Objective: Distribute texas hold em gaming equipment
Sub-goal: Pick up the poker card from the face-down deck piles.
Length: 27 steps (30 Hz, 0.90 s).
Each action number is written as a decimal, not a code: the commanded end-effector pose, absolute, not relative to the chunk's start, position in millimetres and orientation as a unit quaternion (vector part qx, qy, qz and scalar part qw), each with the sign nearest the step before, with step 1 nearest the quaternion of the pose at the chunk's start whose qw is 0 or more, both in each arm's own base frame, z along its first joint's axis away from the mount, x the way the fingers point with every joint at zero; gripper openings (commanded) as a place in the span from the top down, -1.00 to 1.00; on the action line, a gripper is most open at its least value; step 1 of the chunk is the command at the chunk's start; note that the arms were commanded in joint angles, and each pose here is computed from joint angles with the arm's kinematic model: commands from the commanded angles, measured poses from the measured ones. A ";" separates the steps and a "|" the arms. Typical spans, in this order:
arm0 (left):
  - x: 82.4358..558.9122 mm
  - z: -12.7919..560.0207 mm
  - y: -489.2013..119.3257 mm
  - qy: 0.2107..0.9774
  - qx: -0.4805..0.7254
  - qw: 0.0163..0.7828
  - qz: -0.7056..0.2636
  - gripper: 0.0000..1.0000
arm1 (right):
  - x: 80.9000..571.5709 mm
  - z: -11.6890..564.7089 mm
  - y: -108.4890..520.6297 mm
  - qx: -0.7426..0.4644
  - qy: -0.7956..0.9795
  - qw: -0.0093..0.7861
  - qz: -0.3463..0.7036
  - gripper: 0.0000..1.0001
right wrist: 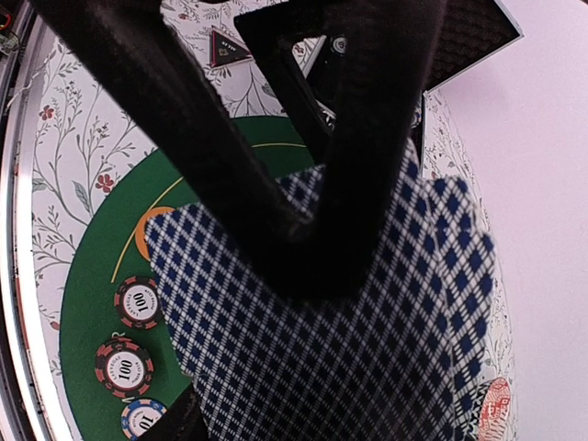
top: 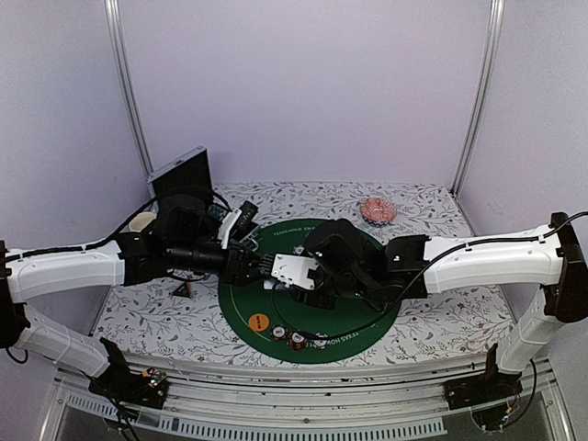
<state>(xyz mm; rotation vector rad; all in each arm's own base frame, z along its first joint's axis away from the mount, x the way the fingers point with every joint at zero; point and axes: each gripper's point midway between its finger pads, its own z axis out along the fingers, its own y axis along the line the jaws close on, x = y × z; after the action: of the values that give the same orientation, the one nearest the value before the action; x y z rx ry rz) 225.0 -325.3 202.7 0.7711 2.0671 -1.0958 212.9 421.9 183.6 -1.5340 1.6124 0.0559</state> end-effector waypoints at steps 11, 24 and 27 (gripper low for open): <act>224.3 219.2 -318.1 0.783 0.297 0.357 -0.415 -0.26 | 215.8 203.0 419.6 -0.602 0.653 0.458 0.037 -0.06; 223.8 224.9 -314.6 0.779 0.302 0.366 -0.409 -0.48 | 215.1 200.9 419.8 -0.603 0.654 0.454 0.042 -0.04; 226.0 223.7 -311.0 0.785 0.300 0.367 -0.399 -0.49 | 215.8 201.4 419.6 -0.603 0.654 0.455 0.041 -0.04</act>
<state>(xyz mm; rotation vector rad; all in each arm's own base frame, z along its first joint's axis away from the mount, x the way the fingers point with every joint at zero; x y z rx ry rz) 222.7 -317.7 218.2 0.7721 2.0220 -1.0695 214.2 421.5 183.0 -1.5355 1.6172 0.0684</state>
